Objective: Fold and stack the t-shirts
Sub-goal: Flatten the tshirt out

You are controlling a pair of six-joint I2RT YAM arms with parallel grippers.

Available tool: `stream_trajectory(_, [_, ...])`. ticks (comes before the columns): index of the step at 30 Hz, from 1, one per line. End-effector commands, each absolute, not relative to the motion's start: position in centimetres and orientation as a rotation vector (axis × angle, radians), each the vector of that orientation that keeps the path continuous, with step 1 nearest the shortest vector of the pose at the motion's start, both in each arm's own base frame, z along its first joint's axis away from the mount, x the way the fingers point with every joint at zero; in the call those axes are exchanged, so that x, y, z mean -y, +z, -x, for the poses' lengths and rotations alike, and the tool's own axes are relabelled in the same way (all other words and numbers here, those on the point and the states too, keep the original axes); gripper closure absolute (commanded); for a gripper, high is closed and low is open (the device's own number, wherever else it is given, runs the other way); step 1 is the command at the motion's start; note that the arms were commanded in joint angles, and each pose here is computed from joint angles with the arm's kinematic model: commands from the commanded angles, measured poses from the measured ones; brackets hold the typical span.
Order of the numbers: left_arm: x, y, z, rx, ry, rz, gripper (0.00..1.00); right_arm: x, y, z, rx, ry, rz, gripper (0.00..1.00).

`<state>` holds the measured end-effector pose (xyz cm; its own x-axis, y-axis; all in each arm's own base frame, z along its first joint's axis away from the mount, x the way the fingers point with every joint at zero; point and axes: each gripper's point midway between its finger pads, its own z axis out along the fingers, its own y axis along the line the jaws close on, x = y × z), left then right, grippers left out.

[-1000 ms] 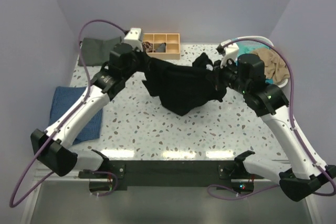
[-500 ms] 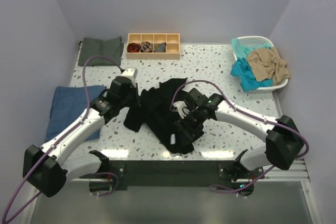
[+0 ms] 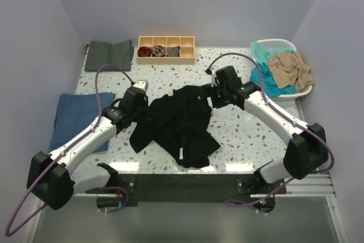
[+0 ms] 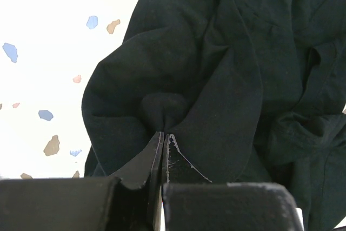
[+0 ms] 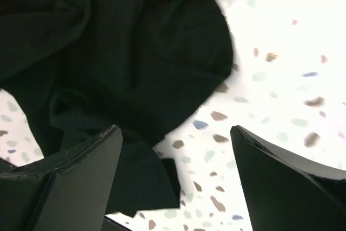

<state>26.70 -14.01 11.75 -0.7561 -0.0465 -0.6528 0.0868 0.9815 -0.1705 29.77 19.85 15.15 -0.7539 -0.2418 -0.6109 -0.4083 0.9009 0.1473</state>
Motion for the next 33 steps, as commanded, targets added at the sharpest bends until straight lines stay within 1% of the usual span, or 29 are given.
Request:
stream_trajectory(1, [13.7,12.5,-27.3,-2.387,-0.224,-0.001,1.0,-24.9,14.4,-29.8,-2.457,0.68,0.585,0.16])
stream_trajectory(2, [13.6,12.4,-27.3,-2.387,-0.219,0.003,1.0,-26.3,13.6,-28.9,-2.485,0.795,0.636,0.18])
stream_trajectory(4, [13.7,12.3,-27.3,-2.393,-0.22,0.003,1.0,-27.5,13.3,-28.2,-2.497,0.907,0.669,0.22])
stream_trajectory(6, [13.7,12.2,-27.4,-2.397,-0.218,0.002,1.0,-28.4,12.5,-27.0,-2.511,0.988,0.709,0.23])
stream_trajectory(9, [13.6,11.9,-27.3,-2.403,-0.206,0.004,1.0,-29.0,12.5,-25.8,-2.494,1.014,0.788,0.21])
stream_trajectory(14, [13.8,11.6,-27.5,-2.404,-0.217,-0.002,1.0,-29.9,12.2,-23.5,-2.483,1.022,0.953,0.18])
stream_trajectory(17, [14.0,11.5,-27.6,-2.403,-0.225,-0.005,1.0,-30.4,11.0,-23.0,-2.519,1.023,1.015,0.17])
stream_trajectory(22, [14.0,11.2,-27.6,-2.402,-0.227,-0.007,1.0,-30.9,9.0,-23.3,-2.57,0.968,1.062,0.17])
stream_trajectory(25, [14.1,11.0,-27.6,-2.405,-0.233,-0.006,1.0,-30.5,8.0,-24.1,-2.607,0.88,1.058,0.18])
stream_trajectory(27, [14.2,10.9,-27.6,-2.404,-0.238,-0.005,1.0,-30.1,7.2,-24.8,-2.623,0.809,1.057,0.19])
stream_trajectory(28, [14.2,10.8,-27.5,-2.407,-0.241,-0.005,1.0,-29.9,6.9,-24.9,-2.632,0.779,1.054,0.21])
stream_trajectory(29, [14.2,10.9,-27.5,-2.404,-0.243,-0.004,1.0,-29.8,6.9,-25.1,-2.635,0.768,1.052,0.4])
stream_trajectory(31, [14.1,10.8,-27.5,-2.404,-0.235,-0.002,1.0,-29.5,7.0,-25.3,-2.637,0.726,1.046,0.65])
stream_trajectory(32, [14.0,10.9,-27.5,-2.402,-0.23,0.0,1.0,-29.3,7.2,-25.5,-2.63,0.71,1.042,0.97])
stream_trajectory(33, [13.9,11.0,-27.5,-2.401,-0.227,0.002,1.0,-29.0,8.3,-25.7,-2.605,0.692,1.03,1.0])
